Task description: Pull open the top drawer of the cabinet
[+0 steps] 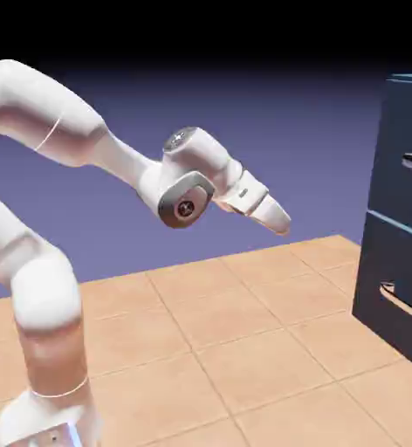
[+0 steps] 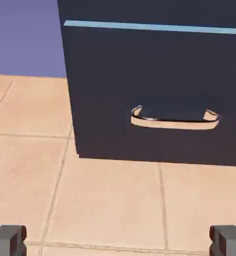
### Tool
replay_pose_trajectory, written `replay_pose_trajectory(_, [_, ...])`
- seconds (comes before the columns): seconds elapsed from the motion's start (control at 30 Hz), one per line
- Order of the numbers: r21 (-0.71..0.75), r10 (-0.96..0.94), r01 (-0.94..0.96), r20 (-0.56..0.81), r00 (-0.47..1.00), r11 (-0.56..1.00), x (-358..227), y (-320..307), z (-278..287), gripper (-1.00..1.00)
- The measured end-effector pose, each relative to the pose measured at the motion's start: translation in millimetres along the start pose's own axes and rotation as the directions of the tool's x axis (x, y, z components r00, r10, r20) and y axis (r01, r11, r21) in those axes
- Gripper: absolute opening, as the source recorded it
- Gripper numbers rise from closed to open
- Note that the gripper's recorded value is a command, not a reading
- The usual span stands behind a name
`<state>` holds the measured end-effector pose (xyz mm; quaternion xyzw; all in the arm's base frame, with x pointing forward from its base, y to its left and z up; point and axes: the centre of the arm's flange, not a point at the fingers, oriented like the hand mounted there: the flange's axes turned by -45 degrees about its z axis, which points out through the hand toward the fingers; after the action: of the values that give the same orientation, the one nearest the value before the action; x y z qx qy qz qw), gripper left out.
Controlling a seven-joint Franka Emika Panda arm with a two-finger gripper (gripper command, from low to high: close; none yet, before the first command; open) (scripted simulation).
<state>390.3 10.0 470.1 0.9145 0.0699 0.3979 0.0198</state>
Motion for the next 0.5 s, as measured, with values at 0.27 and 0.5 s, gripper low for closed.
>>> replay_pose_trajectory(0.27, [-0.046,-0.554,0.554,-0.154,0.818,0.831,57.3,-20.0,-53.9,1.0])
replay_pose_trajectory(0.5, [-0.209,-0.873,0.852,-0.205,0.442,0.48,94.7,-24.3,-103.3,1.0])
